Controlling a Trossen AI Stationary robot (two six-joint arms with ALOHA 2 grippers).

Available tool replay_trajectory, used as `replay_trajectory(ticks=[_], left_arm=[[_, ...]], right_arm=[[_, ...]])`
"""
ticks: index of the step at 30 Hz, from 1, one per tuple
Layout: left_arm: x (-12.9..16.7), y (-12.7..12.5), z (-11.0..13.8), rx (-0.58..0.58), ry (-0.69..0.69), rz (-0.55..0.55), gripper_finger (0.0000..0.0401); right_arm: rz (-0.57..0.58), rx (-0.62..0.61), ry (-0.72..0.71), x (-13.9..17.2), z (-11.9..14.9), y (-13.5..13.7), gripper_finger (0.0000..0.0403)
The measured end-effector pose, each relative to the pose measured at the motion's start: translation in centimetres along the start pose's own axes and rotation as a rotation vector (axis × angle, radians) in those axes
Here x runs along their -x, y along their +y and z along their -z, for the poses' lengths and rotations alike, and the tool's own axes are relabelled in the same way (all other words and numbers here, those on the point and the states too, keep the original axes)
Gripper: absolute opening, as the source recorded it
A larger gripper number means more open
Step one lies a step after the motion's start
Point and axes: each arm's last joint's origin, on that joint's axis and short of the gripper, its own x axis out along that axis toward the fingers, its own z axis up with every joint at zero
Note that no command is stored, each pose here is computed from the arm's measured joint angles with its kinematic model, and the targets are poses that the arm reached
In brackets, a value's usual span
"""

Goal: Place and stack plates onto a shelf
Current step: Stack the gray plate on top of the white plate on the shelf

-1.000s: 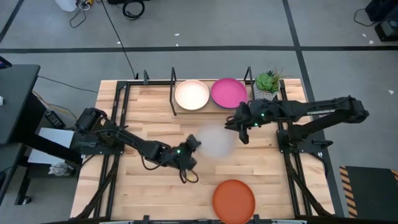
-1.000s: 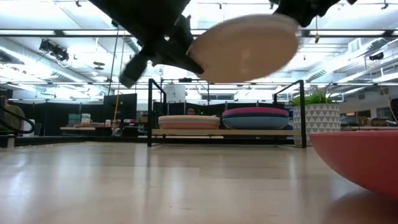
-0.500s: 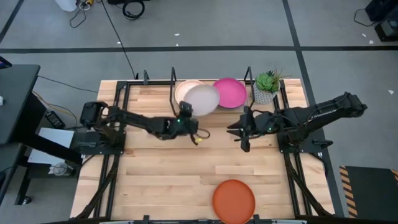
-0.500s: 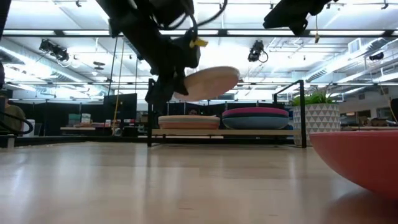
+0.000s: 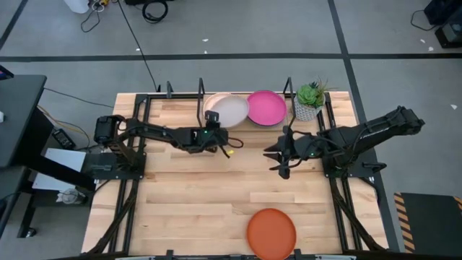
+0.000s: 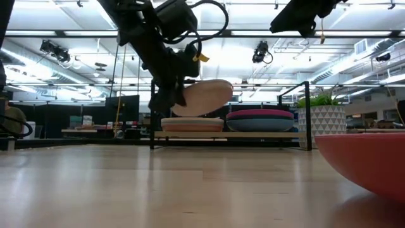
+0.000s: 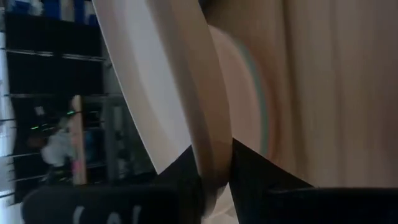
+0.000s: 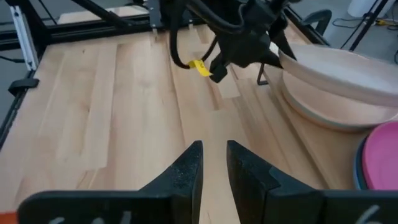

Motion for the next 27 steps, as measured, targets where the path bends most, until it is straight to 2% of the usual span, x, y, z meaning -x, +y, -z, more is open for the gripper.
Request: replay_trajectory(ticks=[3,10,14,22,27], left_arm=[[-0.6,0.3,0.3,0.047,-0.012,0.045,0.0073],[-1.2,0.7,0.8,0.111,0.014,0.045,0.0082],[-0.9,0.7,0.6,0.144,0.002,0.115,0.0105],[0.0,2.2,-0.2,0.188,0.037,0.16,0.0148],[0.5,2.9,-0.7,0.24,0.009,0.276,0.0157]], right_arm=[[-0.01,0.003,-0.003,0.1,0.0,0.2,0.0078],[-0.012,0.009,-0.004,0.1,0.1,0.4,0.0078],[-0.012,0.013,-0.004,0.1,0.1,0.4,0.0078],[-0.011,0.01,0.0,0.1,0.1,0.3,0.0078],[-0.01,0.012,0.002,0.1,0.1,0.3,0.0078]])
